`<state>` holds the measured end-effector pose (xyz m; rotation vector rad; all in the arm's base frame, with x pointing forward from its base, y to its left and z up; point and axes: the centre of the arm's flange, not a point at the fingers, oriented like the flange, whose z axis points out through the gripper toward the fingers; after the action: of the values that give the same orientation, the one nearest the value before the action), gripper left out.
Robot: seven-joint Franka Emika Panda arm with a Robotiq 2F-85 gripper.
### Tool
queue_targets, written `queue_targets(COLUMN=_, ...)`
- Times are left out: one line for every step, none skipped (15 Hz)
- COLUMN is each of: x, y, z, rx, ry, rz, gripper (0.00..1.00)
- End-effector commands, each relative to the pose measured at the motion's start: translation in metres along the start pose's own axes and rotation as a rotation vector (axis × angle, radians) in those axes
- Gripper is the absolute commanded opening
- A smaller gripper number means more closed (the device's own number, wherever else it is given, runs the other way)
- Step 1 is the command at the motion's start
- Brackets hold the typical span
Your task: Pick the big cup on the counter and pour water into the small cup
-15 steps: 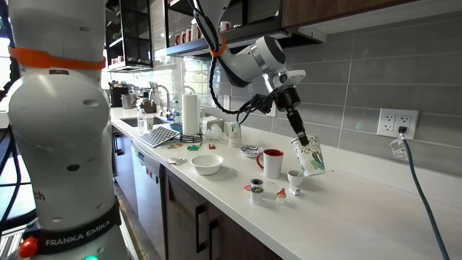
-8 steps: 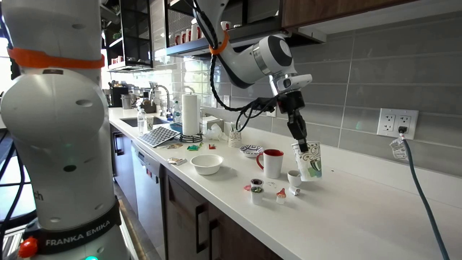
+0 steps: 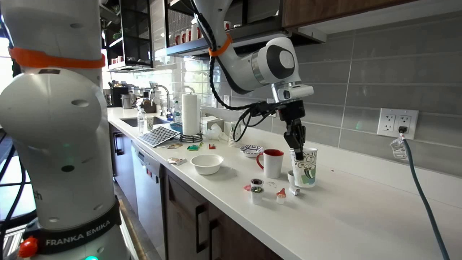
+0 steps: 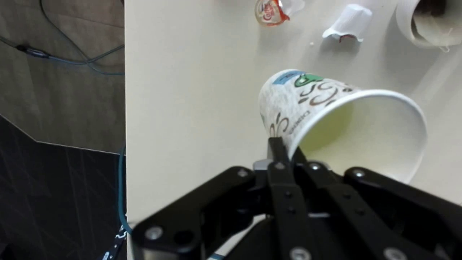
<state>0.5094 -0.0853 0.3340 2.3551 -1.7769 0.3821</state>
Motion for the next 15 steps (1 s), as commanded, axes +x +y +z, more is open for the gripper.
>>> queue_targets(x=-0.003, y=0.017, z=0.004, rx=0.018, ry=-0.038, rz=0.042, gripper=0.01)
queue_targets(x=-0.003, y=0.021, z=0.007, rx=0.019, ry=-0.045, rz=0.052, gripper=0.01)
queue_targets(x=-0.003, y=0.025, z=0.011, rx=0.022, ry=-0.059, rz=0.070, gripper=0.01)
queue_targets(x=-0.002, y=0.029, z=0.014, rx=0.015, ry=-0.065, rz=0.083, gripper=0.01)
queue_targets(x=-0.001, y=0.034, z=0.017, rx=0.009, ry=-0.070, rz=0.099, gripper=0.01)
queue_targets(x=0.000, y=0.038, z=0.019, rx=0.003, ry=-0.074, rz=0.113, gripper=0.01)
queue_targets(x=0.003, y=0.045, z=0.021, rx=0.004, ry=-0.075, rz=0.133, gripper=0.01)
queue_targets(x=0.004, y=0.049, z=0.023, rx=0.003, ry=-0.076, rz=0.146, gripper=0.01)
queue_targets(x=0.005, y=0.056, z=0.025, rx=0.017, ry=-0.082, rz=0.166, gripper=0.01)
queue_targets(x=0.007, y=0.060, z=0.027, rx=0.024, ry=-0.084, rz=0.185, gripper=0.01)
queue_targets(x=0.006, y=0.066, z=0.030, rx=0.044, ry=-0.091, rz=0.209, gripper=0.01)
queue_targets(x=0.007, y=0.069, z=0.032, rx=0.064, ry=-0.102, rz=0.229, gripper=0.01)
queue_targets(x=0.006, y=0.074, z=0.036, rx=0.078, ry=-0.114, rz=0.251, gripper=0.01)
queue_targets(x=0.006, y=0.078, z=0.038, rx=0.091, ry=-0.123, rz=0.271, gripper=0.01)
queue_targets(x=0.005, y=0.082, z=0.040, rx=0.101, ry=-0.128, rz=0.287, gripper=0.01)
